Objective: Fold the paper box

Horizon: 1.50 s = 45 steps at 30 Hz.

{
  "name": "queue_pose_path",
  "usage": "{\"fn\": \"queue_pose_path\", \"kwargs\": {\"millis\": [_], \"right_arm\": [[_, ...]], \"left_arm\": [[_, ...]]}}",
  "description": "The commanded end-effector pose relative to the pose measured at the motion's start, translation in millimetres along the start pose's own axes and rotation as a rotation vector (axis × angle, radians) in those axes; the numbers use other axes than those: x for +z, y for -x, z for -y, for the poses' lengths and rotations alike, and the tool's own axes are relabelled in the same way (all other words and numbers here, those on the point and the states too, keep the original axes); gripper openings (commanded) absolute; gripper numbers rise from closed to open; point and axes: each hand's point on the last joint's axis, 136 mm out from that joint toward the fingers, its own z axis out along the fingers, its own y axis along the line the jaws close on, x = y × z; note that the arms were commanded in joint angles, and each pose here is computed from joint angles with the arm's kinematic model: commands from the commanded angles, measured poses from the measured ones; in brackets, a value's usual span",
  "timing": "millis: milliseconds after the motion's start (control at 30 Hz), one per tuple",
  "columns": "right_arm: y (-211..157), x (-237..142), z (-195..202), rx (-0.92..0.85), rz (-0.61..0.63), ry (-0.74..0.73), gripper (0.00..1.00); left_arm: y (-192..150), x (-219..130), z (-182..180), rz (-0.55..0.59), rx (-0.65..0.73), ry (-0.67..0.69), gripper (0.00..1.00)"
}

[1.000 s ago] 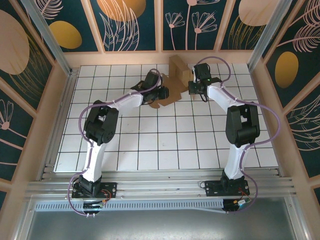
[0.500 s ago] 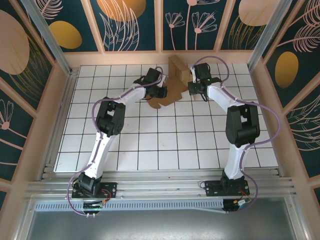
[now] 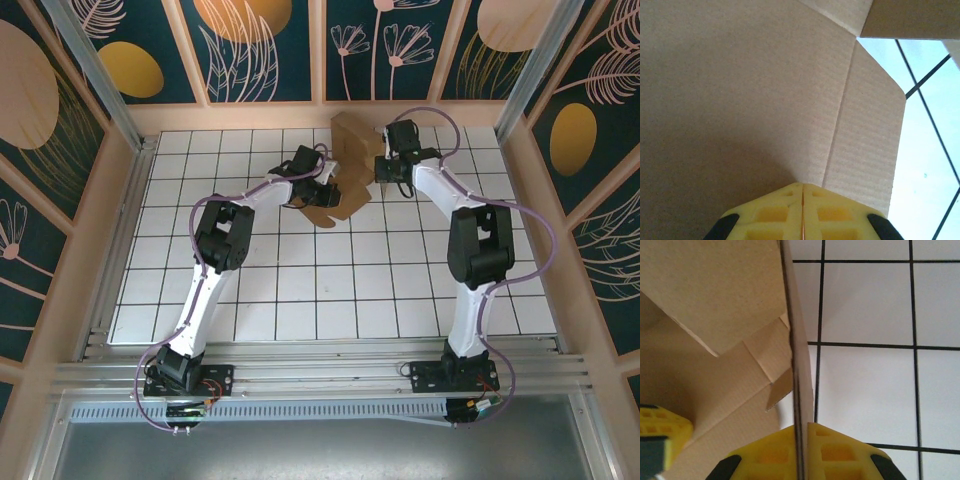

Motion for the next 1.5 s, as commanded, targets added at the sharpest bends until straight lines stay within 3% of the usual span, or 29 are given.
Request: {"fn": "queue_pose_path", "kwargs": {"millis": [0,367,600,900,1033,1467], "right_arm": [[-1.9,2.9,-26.3,0.213,-0.056,0.119,0.09],[-13.5,24.4,-40.8,0.461,-0.079,0.205,0.12],[-19.1,37.0,-44.5,0.495,-0.076,0.205,0.13],[-25.4,53.4,-42.4,0.336,-0.018,0.140,0.13],[-29.3,58.2,-32.3,0.261,0.014,0.094,0.13],[-40.4,62.3,-24.8,-0.010,0.051,-0.052,0.13]], "left_arm": [[-53.5,28.5,-11.8,-0.126,-0.111,-0.046,0.08],[-57.8,26.3,-10.3,-0.119,-0.134,-0.059,0.09],[-55.5,27.0,5.4,-0.108,-0.159,-0.125,0.09],[-53.7,27.4,87.9,-0.087,-0.172,-0.345,0.10],[-49.9,22.5,108.7,-0.081,-0.173,-0.384,0.12],[-16.1,-46.9,128.0,0.057,-0.075,-0.284,0.38]]}}
